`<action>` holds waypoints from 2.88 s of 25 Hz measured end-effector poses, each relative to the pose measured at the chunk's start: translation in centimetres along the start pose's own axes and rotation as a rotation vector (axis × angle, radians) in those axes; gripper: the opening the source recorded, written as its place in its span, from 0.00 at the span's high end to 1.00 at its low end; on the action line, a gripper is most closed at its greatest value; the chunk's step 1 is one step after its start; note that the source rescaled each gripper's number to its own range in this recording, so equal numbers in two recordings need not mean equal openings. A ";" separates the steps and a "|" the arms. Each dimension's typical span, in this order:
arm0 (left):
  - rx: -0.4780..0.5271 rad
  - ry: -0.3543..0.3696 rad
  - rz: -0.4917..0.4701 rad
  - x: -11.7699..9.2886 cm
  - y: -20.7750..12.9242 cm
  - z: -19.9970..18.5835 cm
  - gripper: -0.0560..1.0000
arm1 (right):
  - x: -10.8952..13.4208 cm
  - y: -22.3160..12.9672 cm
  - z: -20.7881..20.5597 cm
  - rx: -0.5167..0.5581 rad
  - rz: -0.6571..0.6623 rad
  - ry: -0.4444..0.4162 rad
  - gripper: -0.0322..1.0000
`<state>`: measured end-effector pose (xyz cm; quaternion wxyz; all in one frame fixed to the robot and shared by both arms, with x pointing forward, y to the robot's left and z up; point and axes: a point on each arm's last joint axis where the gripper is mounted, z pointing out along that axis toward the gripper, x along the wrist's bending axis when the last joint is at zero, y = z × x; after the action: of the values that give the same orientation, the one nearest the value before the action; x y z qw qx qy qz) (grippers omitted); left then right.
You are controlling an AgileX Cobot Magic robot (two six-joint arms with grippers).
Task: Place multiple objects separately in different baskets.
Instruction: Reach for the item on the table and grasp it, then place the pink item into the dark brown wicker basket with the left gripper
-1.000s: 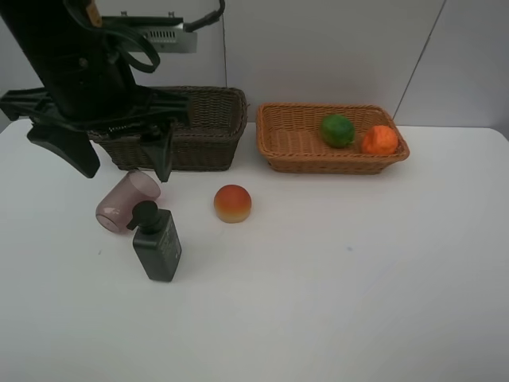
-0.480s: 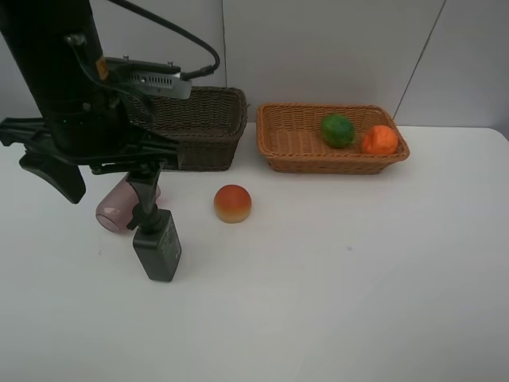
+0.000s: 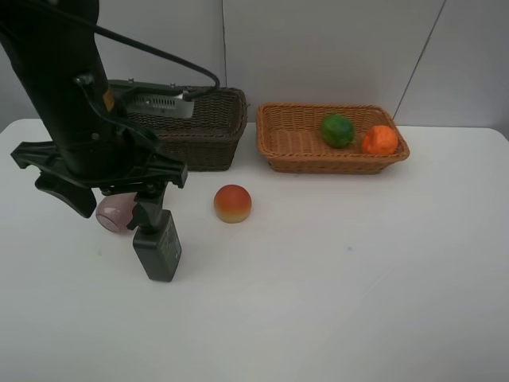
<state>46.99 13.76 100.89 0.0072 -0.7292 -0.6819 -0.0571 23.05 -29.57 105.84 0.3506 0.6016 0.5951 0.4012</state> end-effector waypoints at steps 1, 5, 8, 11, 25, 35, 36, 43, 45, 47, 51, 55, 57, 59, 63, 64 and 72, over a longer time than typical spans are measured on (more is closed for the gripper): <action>-0.011 -0.008 0.000 -0.1 0.1 0.0 0.08 | 0.0 0.0 0.0 0.000 0.000 0.000 0.00; -0.040 -0.030 0.006 -0.3 0.4 0.0 0.08 | 0.0 0.0 0.0 0.000 0.000 0.000 0.00; -0.048 -0.036 0.007 -0.4 0.5 0.1 0.08 | 0.0 0.0 0.0 0.000 0.000 0.000 0.00; -0.030 -0.024 0.010 -0.7 0.8 1.0 0.08 | 0.0 0.0 0.0 0.000 0.000 0.000 0.00; 0.043 0.018 0.042 -1.9 1.7 5.0 0.08 | 0.0 0.0 0.0 0.000 0.000 0.001 0.00; 0.058 0.018 0.048 -2.7 2.3 7.4 0.08 | 0.0 0.0 0.0 0.000 0.000 0.001 0.00; 0.065 0.020 0.047 -2.7 2.3 7.6 0.08 | 0.0 0.0 0.0 0.000 0.000 0.001 0.00; 0.086 0.023 0.043 -2.9 2.2 8.3 0.08 | 0.0 0.0 0.0 0.000 0.000 0.001 0.00; 0.087 0.023 0.042 -2.9 2.2 8.3 0.08 | 0.0 0.0 0.0 0.000 0.000 0.001 0.00; 0.087 0.023 0.042 -2.9 2.2 8.3 0.09 | 0.0 0.0 0.0 0.000 0.000 0.001 0.00; 0.087 0.023 0.042 -2.9 2.2 8.3 0.31 | 0.0 0.0 0.0 0.000 0.000 0.000 0.00; 0.087 0.023 0.042 -2.9 2.2 8.3 0.95 | 0.0 0.0 0.0 0.000 0.000 0.000 0.00; 0.087 0.022 0.042 -2.9 2.2 8.3 0.93 | 0.0 0.0 0.0 0.000 0.000 0.000 0.00; 0.087 0.022 0.042 -2.9 2.2 8.3 0.93 | 0.0 0.0 0.0 0.000 0.000 0.000 0.00; 0.087 0.022 0.042 -2.9 2.2 8.3 0.93 | 0.0 0.0 0.0 0.000 0.000 0.000 0.00; 0.087 0.022 0.042 -2.9 2.2 8.3 0.93 | 0.0 0.0 0.0 0.000 0.000 0.000 0.00; 0.084 0.020 0.045 -2.9 2.2 8.3 0.93 | 0.0 0.0 0.0 0.000 0.000 0.000 0.00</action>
<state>49.60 11.46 92.49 0.0461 -0.7428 -0.6669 -0.0355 23.05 -29.57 105.84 0.3506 0.6016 0.5951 0.4012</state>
